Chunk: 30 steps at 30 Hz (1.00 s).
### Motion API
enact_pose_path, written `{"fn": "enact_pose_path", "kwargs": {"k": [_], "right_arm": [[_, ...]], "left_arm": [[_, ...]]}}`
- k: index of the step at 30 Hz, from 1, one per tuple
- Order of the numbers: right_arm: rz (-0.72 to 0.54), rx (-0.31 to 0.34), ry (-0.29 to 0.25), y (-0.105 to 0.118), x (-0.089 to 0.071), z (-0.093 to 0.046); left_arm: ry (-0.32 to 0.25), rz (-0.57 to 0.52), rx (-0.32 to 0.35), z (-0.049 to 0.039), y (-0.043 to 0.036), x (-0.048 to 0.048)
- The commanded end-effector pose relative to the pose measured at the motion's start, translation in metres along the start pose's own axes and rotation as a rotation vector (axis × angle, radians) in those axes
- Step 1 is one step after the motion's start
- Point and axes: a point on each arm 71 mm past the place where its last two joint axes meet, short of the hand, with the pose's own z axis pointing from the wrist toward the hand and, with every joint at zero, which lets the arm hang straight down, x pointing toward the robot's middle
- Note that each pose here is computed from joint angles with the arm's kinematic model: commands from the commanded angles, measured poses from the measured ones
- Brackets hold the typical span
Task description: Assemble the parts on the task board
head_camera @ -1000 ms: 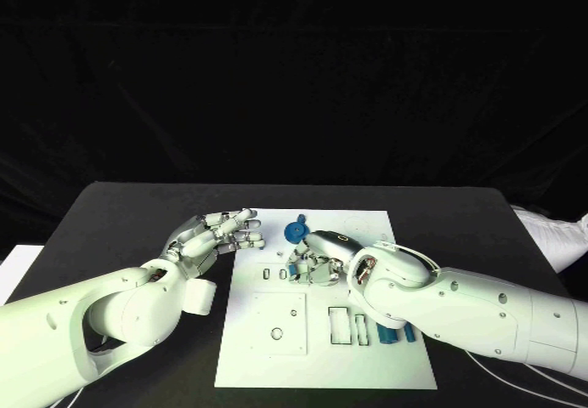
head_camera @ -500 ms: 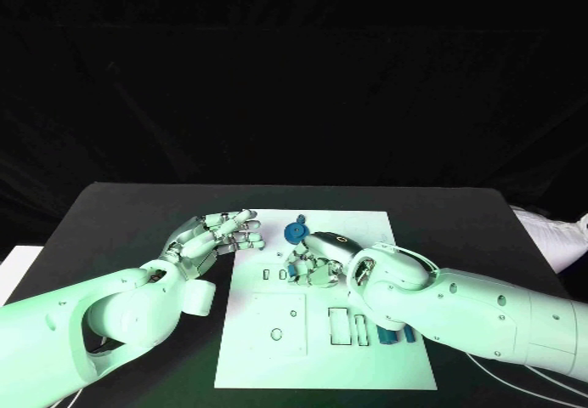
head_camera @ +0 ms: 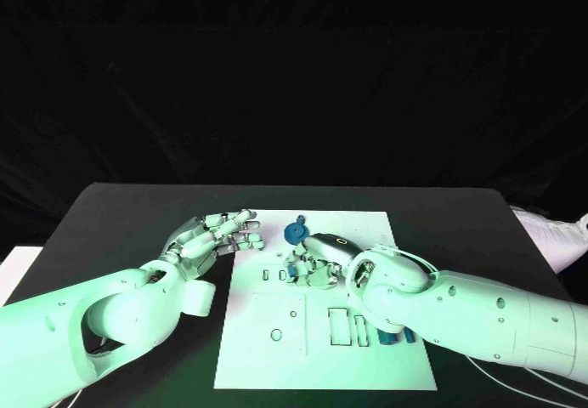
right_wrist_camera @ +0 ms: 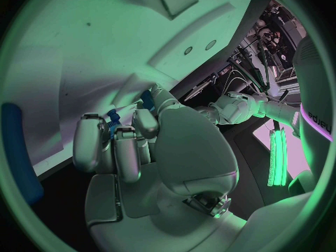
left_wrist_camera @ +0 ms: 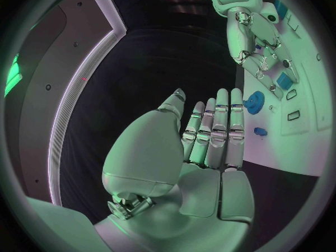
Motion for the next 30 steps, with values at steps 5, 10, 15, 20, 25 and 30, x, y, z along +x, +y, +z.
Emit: {"fn": "enact_pose_path", "kwargs": {"k": [5,10,15,20,25,30], "right_arm": [[0.03,-0.014,-0.055,0.0,-0.001,-0.005],[0.102,-0.052,-0.075,0.004,-0.007,-0.01],[0.202,-0.115,-0.102,0.008,-0.024,-0.017],[0.296,-0.147,-0.136,0.006,-0.047,-0.024],[0.397,-0.121,-0.189,-0.009,-0.08,-0.033],[0.472,-0.048,-0.255,-0.034,-0.107,-0.045]], "left_arm": [[0.02,-0.01,0.004,0.0009,-0.0001,0.0017],[0.012,-0.002,-0.007,0.0017,0.0009,-0.0004],[-0.013,0.041,-0.036,0.0028,0.0032,-0.0048],[-0.023,0.101,-0.089,0.0041,0.007,-0.0092],[0.016,0.238,-0.191,0.0055,0.0135,-0.0114],[0.117,0.48,-0.445,0.0092,0.0169,-0.0075]]}}
